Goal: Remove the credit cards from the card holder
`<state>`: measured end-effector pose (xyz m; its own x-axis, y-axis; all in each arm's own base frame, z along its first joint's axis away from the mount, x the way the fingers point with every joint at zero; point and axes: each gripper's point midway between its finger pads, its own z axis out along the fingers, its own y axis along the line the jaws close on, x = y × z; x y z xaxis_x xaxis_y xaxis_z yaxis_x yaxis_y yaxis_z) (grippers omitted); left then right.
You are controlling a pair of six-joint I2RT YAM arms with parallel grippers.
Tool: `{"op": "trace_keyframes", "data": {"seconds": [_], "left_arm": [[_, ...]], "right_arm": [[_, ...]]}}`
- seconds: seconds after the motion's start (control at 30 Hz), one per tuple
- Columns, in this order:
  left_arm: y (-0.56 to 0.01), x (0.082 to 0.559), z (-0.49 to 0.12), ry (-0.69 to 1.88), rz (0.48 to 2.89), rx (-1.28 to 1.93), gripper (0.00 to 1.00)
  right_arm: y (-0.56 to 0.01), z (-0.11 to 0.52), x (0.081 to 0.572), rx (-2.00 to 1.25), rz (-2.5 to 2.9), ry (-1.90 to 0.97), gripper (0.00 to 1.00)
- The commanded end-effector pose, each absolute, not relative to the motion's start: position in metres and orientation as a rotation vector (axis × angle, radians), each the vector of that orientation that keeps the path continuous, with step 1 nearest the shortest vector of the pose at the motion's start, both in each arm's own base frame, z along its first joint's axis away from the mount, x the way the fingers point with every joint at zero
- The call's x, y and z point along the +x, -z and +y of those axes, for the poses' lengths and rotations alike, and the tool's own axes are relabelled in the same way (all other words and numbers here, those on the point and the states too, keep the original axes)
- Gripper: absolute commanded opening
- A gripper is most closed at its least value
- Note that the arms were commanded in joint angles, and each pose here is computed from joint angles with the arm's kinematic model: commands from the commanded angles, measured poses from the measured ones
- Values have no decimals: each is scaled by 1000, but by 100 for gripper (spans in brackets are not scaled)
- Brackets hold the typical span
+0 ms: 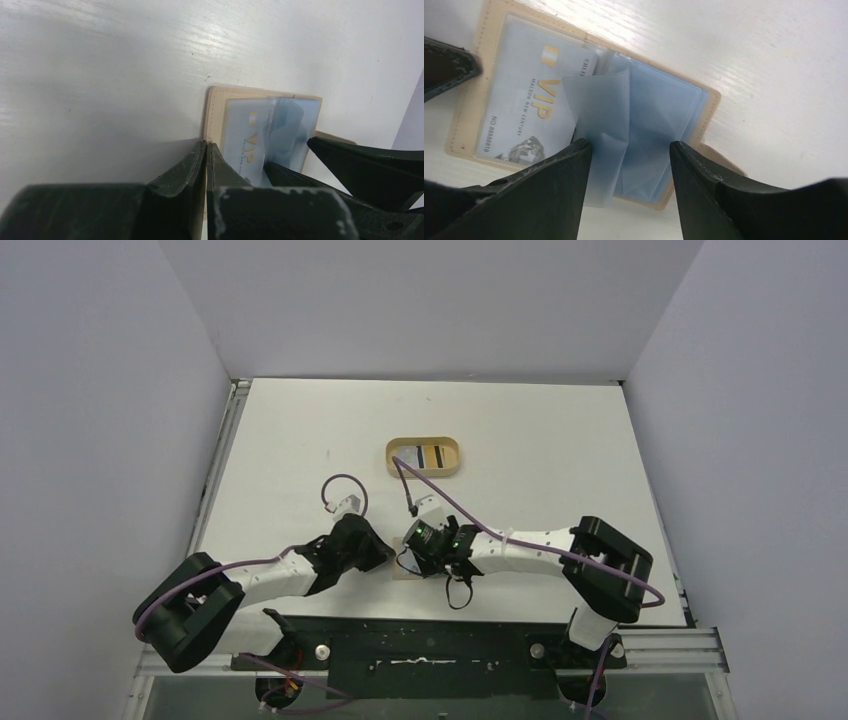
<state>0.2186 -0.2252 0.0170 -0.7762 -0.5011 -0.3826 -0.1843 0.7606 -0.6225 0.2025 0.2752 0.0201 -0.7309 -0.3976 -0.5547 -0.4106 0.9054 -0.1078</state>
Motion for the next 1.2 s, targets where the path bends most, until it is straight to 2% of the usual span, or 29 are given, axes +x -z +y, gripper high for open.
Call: {"op": "trace_keyframes", "data": {"seconds": [0.0, 0.23, 0.7, 0.83, 1.0, 1.07, 1.17], "left_arm": [[-19, 223, -212, 700, 2387, -508, 0], [-25, 225, -210, 686, 2374, -493, 0], [-53, 232, -208, 635, 2329, -384, 0], [-50, 229, -204, 606, 2351, -377, 0], [-45, 228, -205, 595, 2364, -375, 0], [-42, 229, -205, 589, 2370, -374, 0], [-38, 229, -205, 578, 2375, -380, 0]], "right_arm": [[-30, 239, 209, -588, 2432, 175, 59], [-37, 212, 220, -559, 2414, 321, 61], [-73, 150, 264, -415, 2423, 408, 66], [-114, 190, 267, -566, 2378, 78, 65], [-198, 286, 234, -703, 2190, -767, 67], [-211, 315, 225, -694, 2160, -1061, 67], [-210, 342, 215, -640, 2131, -1327, 67]]}}
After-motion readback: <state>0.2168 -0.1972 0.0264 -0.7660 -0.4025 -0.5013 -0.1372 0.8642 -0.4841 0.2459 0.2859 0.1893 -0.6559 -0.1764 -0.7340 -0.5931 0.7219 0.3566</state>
